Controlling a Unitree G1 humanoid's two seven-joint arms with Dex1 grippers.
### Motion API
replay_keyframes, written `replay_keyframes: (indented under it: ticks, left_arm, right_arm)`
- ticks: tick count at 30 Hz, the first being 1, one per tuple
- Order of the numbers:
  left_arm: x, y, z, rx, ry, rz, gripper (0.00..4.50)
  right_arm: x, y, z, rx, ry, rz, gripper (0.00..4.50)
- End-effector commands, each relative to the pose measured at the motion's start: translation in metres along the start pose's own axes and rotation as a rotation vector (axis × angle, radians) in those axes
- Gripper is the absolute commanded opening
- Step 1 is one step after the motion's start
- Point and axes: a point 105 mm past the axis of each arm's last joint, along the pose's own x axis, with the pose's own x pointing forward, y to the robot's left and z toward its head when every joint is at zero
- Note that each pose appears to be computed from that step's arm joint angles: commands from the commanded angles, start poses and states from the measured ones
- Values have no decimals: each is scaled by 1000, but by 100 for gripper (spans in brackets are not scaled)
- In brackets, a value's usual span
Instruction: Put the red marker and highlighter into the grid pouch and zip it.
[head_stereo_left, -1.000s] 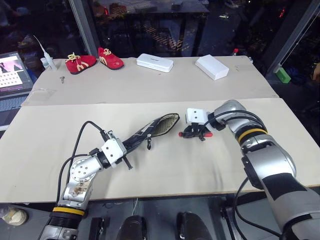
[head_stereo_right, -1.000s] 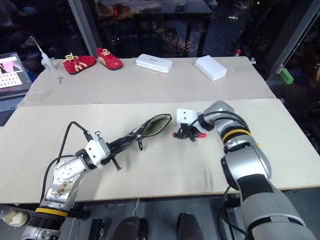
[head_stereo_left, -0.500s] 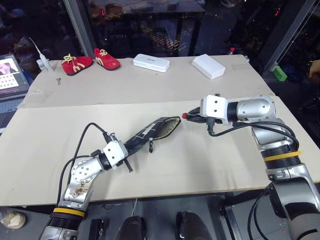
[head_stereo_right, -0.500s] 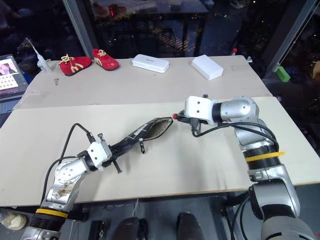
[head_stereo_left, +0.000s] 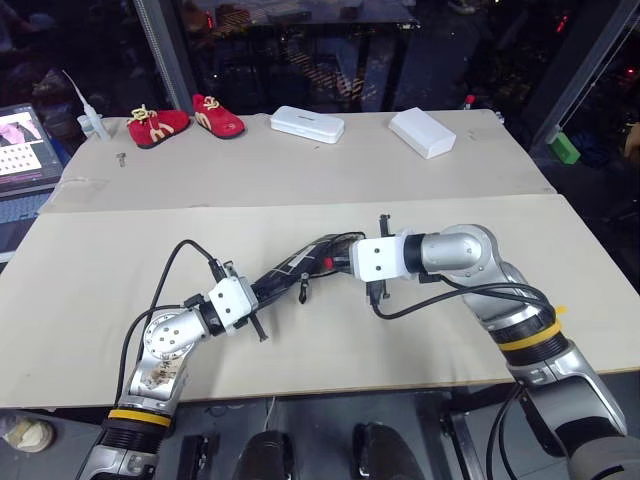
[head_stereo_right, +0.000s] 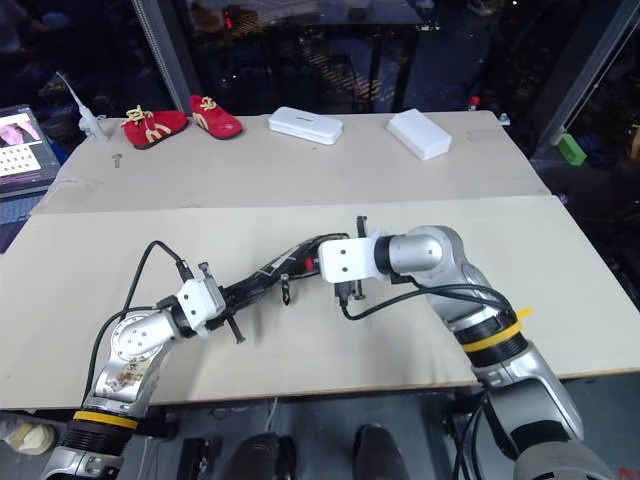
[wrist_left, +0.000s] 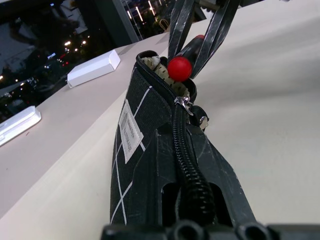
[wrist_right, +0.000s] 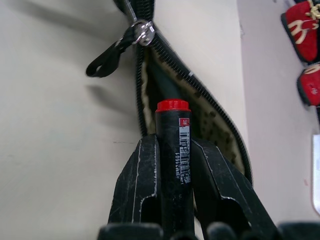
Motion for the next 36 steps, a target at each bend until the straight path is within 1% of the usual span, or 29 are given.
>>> replay_keyframes:
  ticks: [1, 4, 7, 12, 15, 19, 22, 26, 32, 36]
  left_arm:
    - [1, 4, 6, 6, -30, 10, 0]
    - [1, 5, 6, 5, -30, 10, 0]
    - [1, 4, 6, 4, -32, 7, 0]
    - [3, 4, 6, 4, -37, 7, 0]
    - [4, 5, 7, 7, -39, 8, 0]
    - [4, 6, 7, 9, -40, 12, 0]
    - [3, 6, 7, 10, -40, 14, 0]
    - [3, 7, 6, 10, -38, 18, 0]
    - [2, 7, 5, 8, -37, 19, 0]
    - [3, 8, 5, 8, -38, 20, 0]
  right_arm:
    - [-1, -10, 2, -77, 10, -29, 50]
    - [2, -11, -3, -112, 36, -23, 50]
    - [11, -11, -2, -128, 31, -14, 50]
    - [40, -4, 3, -224, 27, -4, 50]
    - [54, -5, 11, -251, -6, -31, 50]
    - [68, 2, 26, -289, -82, -34, 50]
    - [71, 7, 34, -307, -140, -34, 50]
    - [70, 4, 47, -320, -232, -63, 50]
    - [64, -7, 55, -346, -299, -113, 50]
    - [63, -9, 63, -317, -352, -120, 50]
